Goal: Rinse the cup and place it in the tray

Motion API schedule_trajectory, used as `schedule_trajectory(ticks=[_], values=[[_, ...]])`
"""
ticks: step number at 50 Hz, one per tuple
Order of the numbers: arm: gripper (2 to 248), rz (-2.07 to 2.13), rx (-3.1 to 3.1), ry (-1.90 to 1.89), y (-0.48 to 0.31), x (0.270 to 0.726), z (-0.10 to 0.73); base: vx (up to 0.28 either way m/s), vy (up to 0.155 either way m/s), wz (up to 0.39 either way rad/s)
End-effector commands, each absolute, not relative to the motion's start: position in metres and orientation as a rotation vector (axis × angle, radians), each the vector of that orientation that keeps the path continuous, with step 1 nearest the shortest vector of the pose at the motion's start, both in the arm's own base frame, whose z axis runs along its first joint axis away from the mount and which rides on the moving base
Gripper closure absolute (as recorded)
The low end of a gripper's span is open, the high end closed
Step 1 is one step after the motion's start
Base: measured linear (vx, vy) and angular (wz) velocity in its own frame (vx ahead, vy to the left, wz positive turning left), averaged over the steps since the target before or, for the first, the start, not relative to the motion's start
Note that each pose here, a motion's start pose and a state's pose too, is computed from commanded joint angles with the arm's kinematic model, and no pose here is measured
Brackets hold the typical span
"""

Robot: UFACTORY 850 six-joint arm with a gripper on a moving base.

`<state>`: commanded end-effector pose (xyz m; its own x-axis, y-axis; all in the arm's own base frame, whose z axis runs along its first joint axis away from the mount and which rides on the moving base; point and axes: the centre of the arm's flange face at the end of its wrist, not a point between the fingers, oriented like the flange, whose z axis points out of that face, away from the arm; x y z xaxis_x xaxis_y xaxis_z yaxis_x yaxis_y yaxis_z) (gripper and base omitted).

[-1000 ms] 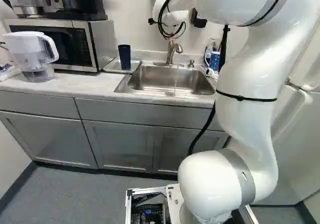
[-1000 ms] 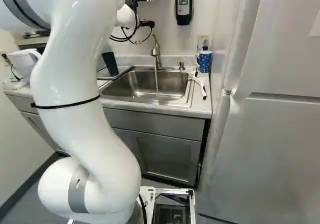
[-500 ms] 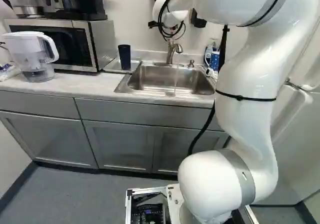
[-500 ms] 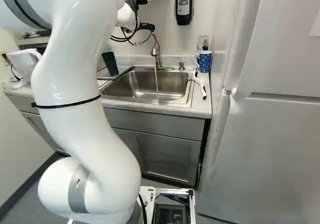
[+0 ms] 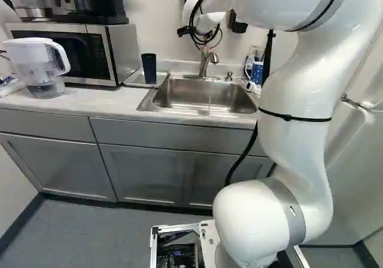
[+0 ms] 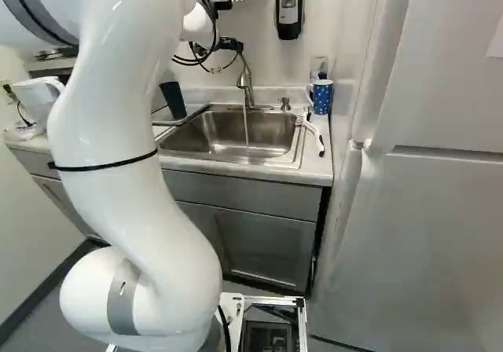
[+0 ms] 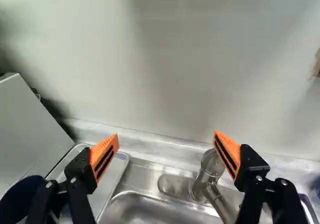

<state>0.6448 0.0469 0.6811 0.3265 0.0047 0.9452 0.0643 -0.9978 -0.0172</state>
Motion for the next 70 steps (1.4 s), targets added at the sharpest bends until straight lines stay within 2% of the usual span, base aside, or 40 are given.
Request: schedule_trajectory(ticks=[43,70], values=[[3,-1.783,-2.527,-0.06,0.042,0.622,0.683,0.0,0.0,0.0],[3,-1.781,-2.551,-0.02,0.021,0.576,0.685,0.0,0.0,0.0]])
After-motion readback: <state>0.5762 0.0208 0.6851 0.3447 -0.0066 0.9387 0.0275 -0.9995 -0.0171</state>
